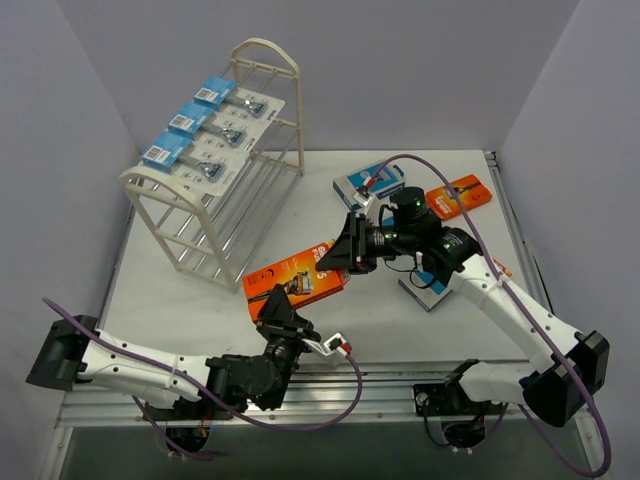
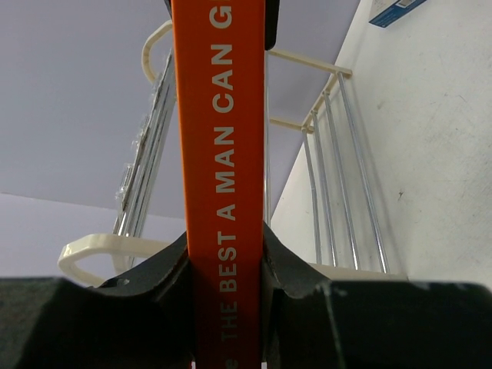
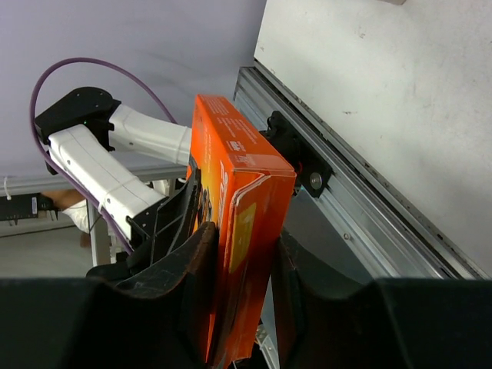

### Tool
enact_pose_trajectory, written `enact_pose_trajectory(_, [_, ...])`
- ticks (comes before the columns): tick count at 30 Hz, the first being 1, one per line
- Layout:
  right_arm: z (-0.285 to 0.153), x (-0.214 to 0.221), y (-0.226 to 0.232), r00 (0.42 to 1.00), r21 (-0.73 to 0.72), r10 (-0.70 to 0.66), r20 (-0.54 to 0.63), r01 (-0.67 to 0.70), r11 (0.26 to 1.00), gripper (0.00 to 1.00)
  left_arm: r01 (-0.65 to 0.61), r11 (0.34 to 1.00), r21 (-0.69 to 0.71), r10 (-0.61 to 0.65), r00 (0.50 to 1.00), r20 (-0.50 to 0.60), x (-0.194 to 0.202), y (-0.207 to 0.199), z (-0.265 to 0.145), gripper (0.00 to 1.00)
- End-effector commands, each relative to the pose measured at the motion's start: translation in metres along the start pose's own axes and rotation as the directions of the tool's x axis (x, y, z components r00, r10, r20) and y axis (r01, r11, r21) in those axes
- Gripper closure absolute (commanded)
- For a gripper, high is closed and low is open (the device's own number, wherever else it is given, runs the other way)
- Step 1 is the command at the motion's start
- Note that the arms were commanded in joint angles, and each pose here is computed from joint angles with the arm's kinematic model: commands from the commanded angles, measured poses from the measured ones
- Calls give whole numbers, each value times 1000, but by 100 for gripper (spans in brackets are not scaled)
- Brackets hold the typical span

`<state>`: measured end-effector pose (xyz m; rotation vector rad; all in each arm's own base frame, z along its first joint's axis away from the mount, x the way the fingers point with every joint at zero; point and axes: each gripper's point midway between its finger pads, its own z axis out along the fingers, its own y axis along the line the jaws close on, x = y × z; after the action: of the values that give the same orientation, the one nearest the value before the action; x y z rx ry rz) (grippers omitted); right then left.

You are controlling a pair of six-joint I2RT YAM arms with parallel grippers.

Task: Place and organize the shaving razors onto the shelf

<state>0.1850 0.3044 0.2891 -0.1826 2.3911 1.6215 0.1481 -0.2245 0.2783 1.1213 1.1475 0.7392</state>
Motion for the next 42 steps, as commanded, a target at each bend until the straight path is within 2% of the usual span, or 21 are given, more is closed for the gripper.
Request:
enact_pose_trajectory(1, [-14,2,30,993,-113,-118,10,119,986,100,23,1000,-2,-24,999,-23,6,-1,-2,98])
enact_pose_trajectory(3, [-15,3,33,993,-129,-122,10,122,984,100,31,1000,-1,-31,999,-28,7,-4,-2,97])
enact_pose_trajectory(5, [-16,1,38,992,-150,-125,25,127,980,100,37,999,1,-37,999,-27,7,-5,-2,87])
enact_pose_trajectory(7, [-16,-3,39,990,-150,-129,49,135,979,100,85,996,1,-85,996,-24,6,-3,-2,70])
enact_pose_trajectory(9, [-14,-9,35,989,-127,-126,81,136,983,100,158,988,0,-157,987,-26,6,0,-2,63])
enact_pose_trajectory(10, [-13,-11,33,988,-119,-128,91,138,983,100,169,986,3,-169,985,-27,6,6,-3,49])
enact_pose_trajectory(12, [-12,-17,27,985,-94,-125,120,136,986,100,238,971,6,-238,971,-30,8,8,-3,39])
enact_pose_trajectory(13, [-10,-24,18,982,-61,-115,151,126,990,100,232,973,12,-231,972,-30,12,11,-4,35])
enact_pose_trajectory(14, [-10,-29,14,978,-42,-115,173,124,991,100,261,965,11,-260,965,-28,12,15,-4,26])
enact_pose_trajectory(16, [-13,-47,0,963,17,-112,245,111,994,100,325,946,4,-325,945,-29,16,22,-5,16])
enact_pose_trajectory(17, [-14,-52,-8,960,36,-104,262,98,995,100,351,936,1,-351,936,-29,17,25,-6,4])
enact_pose_trajectory(22, [-27,-91,-37,917,78,-70,393,42,996,100,474,881,-17,-474,880,-23,28,44,-8,6])
enact_pose_trajectory(27, [-32,-118,-64,880,131,-57,472,-6,991,100,694,719,-35,-695,719,1,43,80,-12,6])
enact_pose_trajectory(33, [-32,-159,-66,823,96,-48,566,-9,995,100,748,662,-52,-748,663,9,49,106,-13,6])
enact_pose_trajectory(34, [-34,-169,-60,811,84,-59,582,12,996,100,779,625,-55,-779,627,16,53,114,-14,6])
enact_pose_trajectory(37, [-33,-192,-54,790,66,-61,610,27,997,100,811,583,-52,-811,585,35,63,127,-16,6])
enact_pose_trajectory(38, [-30,-198,-59,789,62,-53,613,18,998,100,798,600,-58,-797,602,39,67,131,-16,6])
enact_pose_trajectory(39, [-31,-204,-57,783,49,-41,621,13,999,100,804,591,-67,-803,594,46,73,136,-16,6])
enact_pose_trajectory(40, [-32,-212,-56,775,41,-42,631,21,999,100,839,538,-81,-838,543,59,77,144,-16,6])
enact_pose_trajectory(41, [-31,-221,-57,773,35,-37,634,19,999,100,826,556,-95,-825,562,59,83,147,-17,6])
enact_pose_trajectory(42, [-31,-227,-55,770,29,-36,637,23,999,100,840,532,-106,-839,540,67,87,153,-17,6])
